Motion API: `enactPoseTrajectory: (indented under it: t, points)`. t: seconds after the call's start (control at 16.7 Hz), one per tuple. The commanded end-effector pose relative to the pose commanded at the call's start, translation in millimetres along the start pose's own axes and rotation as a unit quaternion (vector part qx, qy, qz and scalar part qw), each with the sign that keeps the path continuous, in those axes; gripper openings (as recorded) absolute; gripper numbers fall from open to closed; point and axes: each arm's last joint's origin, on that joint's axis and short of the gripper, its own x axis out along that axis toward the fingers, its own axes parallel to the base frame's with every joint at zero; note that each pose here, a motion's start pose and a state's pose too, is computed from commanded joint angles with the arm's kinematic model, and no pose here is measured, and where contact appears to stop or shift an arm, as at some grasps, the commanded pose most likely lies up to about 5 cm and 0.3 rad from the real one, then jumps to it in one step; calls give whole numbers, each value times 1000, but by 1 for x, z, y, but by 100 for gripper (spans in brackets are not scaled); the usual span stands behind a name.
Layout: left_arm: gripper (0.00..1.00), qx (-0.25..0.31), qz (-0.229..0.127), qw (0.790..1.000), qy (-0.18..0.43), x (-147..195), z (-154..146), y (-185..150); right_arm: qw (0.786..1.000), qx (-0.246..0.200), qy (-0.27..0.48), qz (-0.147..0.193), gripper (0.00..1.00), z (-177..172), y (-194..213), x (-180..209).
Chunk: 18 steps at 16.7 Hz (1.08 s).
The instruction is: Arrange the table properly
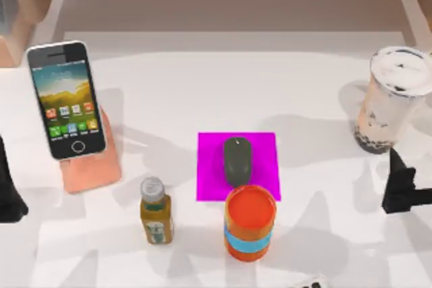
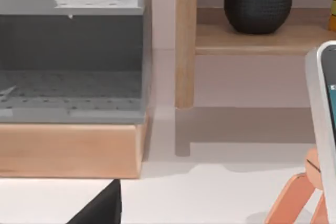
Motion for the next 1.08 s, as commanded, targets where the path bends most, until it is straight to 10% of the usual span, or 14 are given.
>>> enactPoseTrajectory:
  t: [1.08]
  points:
    - [100, 0, 0, 1000, 0, 0, 0, 0, 993, 0, -102, -63, 100, -1, 35, 72]
